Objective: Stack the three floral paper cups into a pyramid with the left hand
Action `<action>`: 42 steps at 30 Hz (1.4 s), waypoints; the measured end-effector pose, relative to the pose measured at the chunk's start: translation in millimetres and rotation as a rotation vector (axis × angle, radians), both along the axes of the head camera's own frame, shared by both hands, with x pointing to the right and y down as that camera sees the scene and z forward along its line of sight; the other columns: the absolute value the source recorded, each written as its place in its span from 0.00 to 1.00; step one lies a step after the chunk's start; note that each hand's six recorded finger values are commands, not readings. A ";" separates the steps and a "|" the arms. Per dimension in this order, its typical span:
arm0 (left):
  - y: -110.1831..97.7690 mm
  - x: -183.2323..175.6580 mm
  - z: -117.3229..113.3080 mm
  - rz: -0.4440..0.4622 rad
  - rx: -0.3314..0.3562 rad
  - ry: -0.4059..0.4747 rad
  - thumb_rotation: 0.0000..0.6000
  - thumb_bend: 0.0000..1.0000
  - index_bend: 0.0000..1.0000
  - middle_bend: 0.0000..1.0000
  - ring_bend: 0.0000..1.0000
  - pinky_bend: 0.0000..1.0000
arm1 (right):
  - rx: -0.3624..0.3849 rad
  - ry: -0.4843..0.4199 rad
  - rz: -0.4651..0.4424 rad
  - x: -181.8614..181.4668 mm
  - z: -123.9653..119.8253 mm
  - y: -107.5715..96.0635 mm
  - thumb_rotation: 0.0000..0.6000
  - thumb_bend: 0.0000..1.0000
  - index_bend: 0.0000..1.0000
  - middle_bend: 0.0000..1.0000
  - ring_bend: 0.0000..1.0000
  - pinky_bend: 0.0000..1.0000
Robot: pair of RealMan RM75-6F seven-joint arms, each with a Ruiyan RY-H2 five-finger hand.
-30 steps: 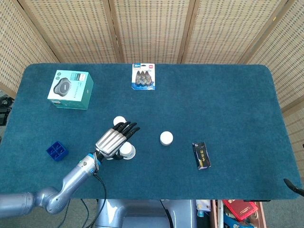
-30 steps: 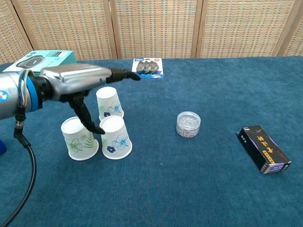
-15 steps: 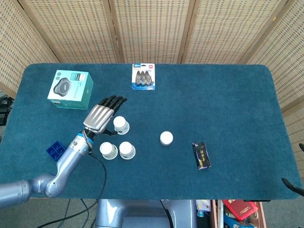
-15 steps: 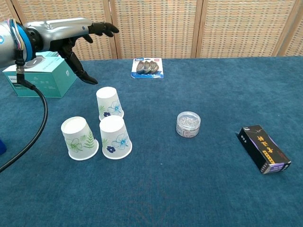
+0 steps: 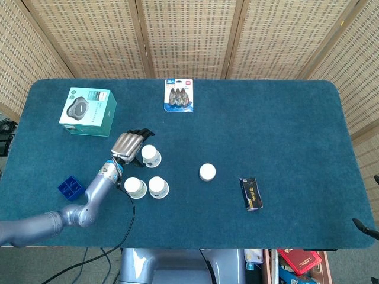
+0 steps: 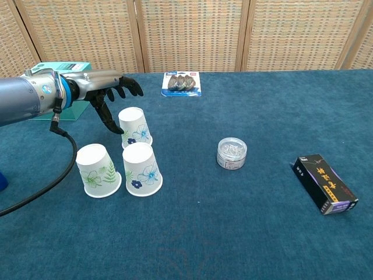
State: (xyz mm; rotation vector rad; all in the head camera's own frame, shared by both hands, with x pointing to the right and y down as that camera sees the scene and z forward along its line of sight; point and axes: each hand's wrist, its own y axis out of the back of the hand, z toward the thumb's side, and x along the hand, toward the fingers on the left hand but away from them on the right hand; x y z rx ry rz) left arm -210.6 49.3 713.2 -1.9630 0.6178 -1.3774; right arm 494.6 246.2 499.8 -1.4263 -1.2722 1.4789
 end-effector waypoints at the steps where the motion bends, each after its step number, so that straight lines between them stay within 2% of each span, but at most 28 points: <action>1: 0.3 0.9 0.9 0.004 0.000 0.000 1.00 0.13 0.24 0.22 0.24 0.25 | 0.000 -0.001 0.000 0.1 0.0 0.0 1.00 0.00 0.00 0.00 0.00 0.00; 8: 1.2 5.5 4.4 0.010 0.011 0.005 1.00 0.12 0.38 0.39 0.39 0.35 | 0.001 -0.006 0.005 1.8 -0.9 -0.5 1.00 0.00 0.00 0.00 0.00 0.00; 17: -0.4 7.5 5.4 0.007 0.043 0.004 1.00 0.12 0.47 0.47 0.46 0.39 | 0.001 -0.009 0.011 3.7 -1.4 -0.5 1.00 0.00 0.00 0.00 0.00 0.00; 24: -3.3 6.7 0.2 0.006 0.063 0.009 1.00 0.13 0.48 0.48 0.46 0.41 | 0.001 -0.010 0.013 4.1 -1.6 -0.7 1.00 0.00 0.00 0.00 0.00 0.00; 28: -8.1 10.0 -23.1 0.017 0.112 0.062 1.00 0.12 0.48 0.48 0.46 0.41 | 0.001 -0.011 0.010 3.3 -1.8 -0.2 1.00 0.00 0.00 0.00 0.00 0.00; 35: -5.8 3.2 -98.0 0.084 0.214 0.167 1.00 0.12 0.49 0.49 0.47 0.41 | 0.004 -0.016 -0.001 -0.2 -3.3 0.9 1.00 0.00 0.00 0.00 0.00 0.00; 38: 1.8 -6.0 -125.3 0.117 0.221 0.177 1.00 0.13 0.49 0.49 0.47 0.41 | 0.005 -0.017 -0.007 -2.0 -3.7 1.5 1.00 0.00 0.00 0.00 0.00 0.00; 42: 15.9 -18.4 -146.9 0.150 0.195 0.169 1.00 0.13 0.49 0.49 0.47 0.41 | 0.006 -0.018 -0.015 -4.7 -4.5 2.4 1.00 0.00 0.00 0.00 0.00 0.00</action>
